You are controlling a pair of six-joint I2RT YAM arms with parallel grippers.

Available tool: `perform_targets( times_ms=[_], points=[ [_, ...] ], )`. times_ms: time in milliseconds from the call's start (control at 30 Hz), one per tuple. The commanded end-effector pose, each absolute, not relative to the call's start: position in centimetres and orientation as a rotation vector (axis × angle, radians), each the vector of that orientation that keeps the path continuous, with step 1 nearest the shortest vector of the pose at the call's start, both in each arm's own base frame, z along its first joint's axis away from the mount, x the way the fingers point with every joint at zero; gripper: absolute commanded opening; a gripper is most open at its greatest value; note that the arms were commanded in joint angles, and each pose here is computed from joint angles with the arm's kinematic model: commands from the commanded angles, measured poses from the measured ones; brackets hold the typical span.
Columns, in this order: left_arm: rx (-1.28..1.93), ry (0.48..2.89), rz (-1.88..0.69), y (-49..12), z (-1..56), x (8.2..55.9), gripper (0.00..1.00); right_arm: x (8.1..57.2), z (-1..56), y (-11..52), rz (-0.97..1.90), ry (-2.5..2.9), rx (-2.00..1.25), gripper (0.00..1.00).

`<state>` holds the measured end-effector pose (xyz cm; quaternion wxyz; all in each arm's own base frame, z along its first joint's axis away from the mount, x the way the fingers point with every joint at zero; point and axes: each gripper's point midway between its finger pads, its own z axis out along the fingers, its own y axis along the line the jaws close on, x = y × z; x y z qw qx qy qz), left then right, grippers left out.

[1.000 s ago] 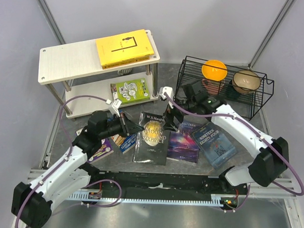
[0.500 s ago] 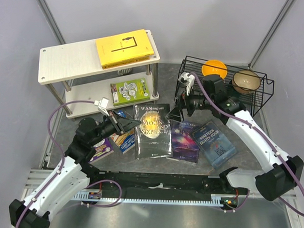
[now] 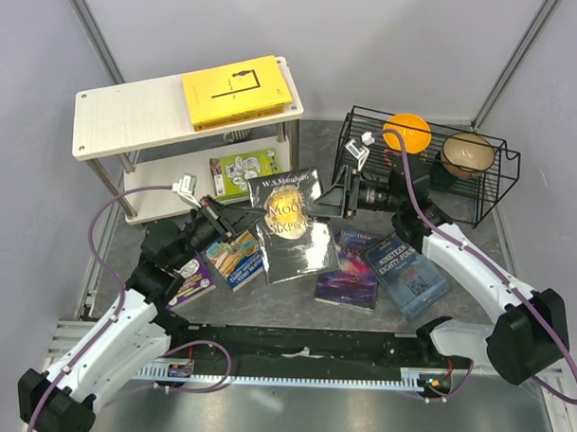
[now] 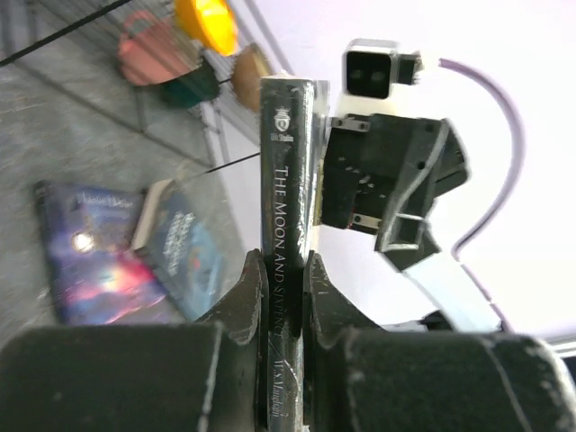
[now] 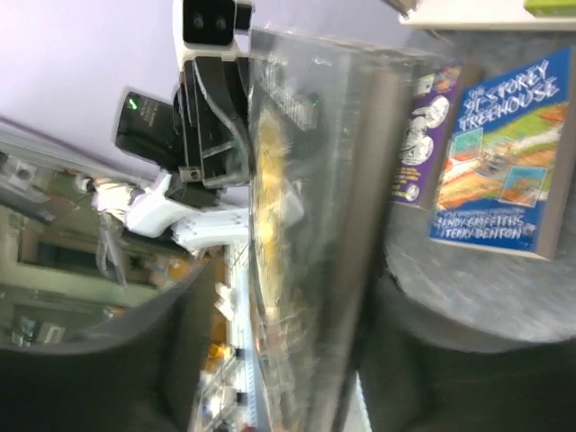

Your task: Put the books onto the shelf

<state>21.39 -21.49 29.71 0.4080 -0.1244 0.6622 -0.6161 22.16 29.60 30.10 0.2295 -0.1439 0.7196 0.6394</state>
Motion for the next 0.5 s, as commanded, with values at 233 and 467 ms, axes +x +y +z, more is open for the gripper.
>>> perform_targets(
  times_ms=[233,467],
  points=[
    [0.118,1.540,-1.439,-22.1,37.1,19.2,0.51,21.2,36.2,28.5,1.887,1.818,-0.445,0.00],
    [0.729,1.454,-0.774,-17.7,37.5,16.1,0.73,19.3,36.7,26.9,1.750,1.737,-0.751,0.00]
  ],
)
